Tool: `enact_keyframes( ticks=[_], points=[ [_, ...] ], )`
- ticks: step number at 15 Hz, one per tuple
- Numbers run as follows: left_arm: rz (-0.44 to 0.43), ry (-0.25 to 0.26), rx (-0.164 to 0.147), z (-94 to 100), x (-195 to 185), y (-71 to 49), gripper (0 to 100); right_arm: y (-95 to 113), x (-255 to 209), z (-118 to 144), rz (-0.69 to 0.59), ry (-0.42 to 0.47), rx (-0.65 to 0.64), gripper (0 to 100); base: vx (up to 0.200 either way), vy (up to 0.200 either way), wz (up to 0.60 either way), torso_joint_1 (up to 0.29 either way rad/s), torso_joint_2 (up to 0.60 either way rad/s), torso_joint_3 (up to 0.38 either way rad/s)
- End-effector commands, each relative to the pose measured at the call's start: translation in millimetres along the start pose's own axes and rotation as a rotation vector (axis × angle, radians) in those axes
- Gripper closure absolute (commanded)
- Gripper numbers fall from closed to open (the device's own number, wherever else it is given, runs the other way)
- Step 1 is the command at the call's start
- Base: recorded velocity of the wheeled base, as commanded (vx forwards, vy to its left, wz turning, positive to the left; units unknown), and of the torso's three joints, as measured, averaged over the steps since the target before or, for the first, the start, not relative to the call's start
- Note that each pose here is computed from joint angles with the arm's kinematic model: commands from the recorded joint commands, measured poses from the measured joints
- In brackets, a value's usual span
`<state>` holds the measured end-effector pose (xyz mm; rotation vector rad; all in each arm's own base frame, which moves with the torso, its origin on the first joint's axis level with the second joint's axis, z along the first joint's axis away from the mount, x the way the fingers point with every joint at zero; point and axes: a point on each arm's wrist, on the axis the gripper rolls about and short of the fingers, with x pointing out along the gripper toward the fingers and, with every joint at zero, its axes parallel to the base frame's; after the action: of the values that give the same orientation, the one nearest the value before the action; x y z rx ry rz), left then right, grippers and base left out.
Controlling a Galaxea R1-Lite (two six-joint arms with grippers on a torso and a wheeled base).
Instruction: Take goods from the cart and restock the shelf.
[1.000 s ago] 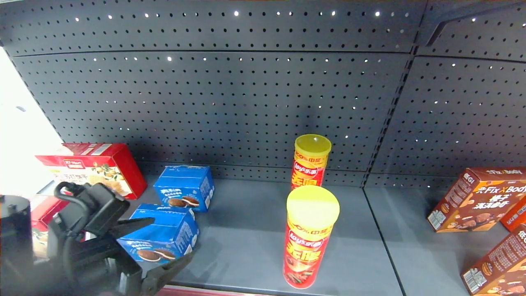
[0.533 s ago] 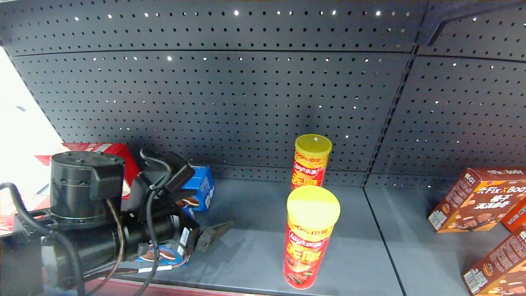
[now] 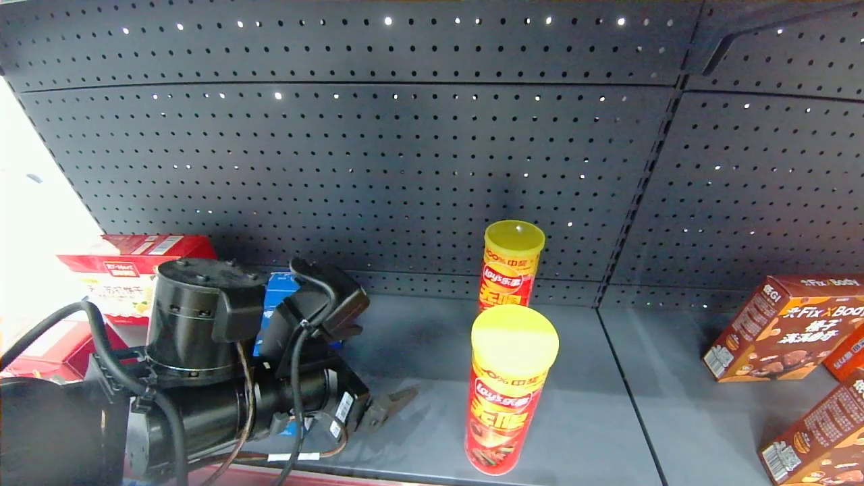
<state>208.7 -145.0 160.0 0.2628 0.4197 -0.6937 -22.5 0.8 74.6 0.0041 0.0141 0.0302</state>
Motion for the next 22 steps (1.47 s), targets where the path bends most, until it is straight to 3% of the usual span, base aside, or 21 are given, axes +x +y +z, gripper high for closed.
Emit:
enact_keyframes(
  ticks=[1,9,12,19,21,22],
  points=[
    [-0.016,0.003,0.008,-1.8,0,-4.3,0,0,0,0,0.000,0.001,0.001,0,0.000,0.000,0.00,0.000,0.00,0.000],
    [-0.056,0.041,0.019,-7.1,14,-15.6,0,0,0,0,0.002,0.001,-0.001,0,0.000,0.000,0.00,0.000,0.00,0.000],
    [-0.058,0.011,0.018,-5.3,21,-16.9,0,0,0,0,0.000,0.001,0.001,0,0.000,0.000,0.00,0.000,0.00,0.000],
    [-0.072,0.010,0.024,-4.3,29,-20.9,0,0,0,0,0.000,0.001,0.001,0,0.000,0.000,0.00,0.000,0.00,0.000],
    [-0.083,-0.011,-0.005,-1.5,33,-24.9,0,0,0,0,0.000,0.001,0.001,0,0.000,0.000,0.00,0.000,0.00,0.000],
    [-0.083,-0.011,-0.005,-1.5,33,-24.9,0,0,0,0,0.000,0.001,0.001,0,0.000,0.000,0.00,0.000,0.00,0.000]
  ],
)
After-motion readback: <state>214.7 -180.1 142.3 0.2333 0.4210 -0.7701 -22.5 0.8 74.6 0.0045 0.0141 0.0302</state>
